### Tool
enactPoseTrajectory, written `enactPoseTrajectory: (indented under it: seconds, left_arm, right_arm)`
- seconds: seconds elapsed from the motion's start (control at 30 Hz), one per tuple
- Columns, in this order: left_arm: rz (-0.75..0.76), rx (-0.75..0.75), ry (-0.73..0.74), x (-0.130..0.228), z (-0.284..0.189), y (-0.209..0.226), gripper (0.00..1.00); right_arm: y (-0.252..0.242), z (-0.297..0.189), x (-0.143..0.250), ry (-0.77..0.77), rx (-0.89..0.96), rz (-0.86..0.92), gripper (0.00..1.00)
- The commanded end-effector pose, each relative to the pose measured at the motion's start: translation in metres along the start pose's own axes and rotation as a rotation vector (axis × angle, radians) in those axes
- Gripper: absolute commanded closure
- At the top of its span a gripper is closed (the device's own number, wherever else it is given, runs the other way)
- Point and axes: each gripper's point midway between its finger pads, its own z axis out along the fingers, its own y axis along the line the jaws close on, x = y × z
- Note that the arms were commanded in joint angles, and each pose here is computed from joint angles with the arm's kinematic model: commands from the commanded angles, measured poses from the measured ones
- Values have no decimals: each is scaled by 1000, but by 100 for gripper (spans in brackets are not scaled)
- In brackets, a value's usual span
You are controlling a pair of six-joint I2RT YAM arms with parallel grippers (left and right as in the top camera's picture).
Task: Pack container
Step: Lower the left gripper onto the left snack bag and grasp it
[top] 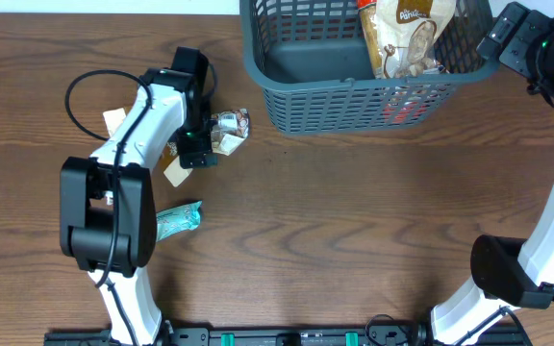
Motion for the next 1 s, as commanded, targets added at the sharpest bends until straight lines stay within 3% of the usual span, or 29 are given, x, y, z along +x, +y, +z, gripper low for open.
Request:
enactPoseTrajectory:
  seconds: [0.0,0.37,0.97]
  left_arm:
    - [-46,-10,-9,-12,-1,-1,5]
    - [-81,-39,-65,-35,-1,4,5]
    - [-28,-14,-33,-9,23,-6,5]
  right_arm:
    - [-3,0,0,1,9,9,1]
    - [-3,0,0,1,9,10,1]
    - [0,0,2,8,-4,9,1]
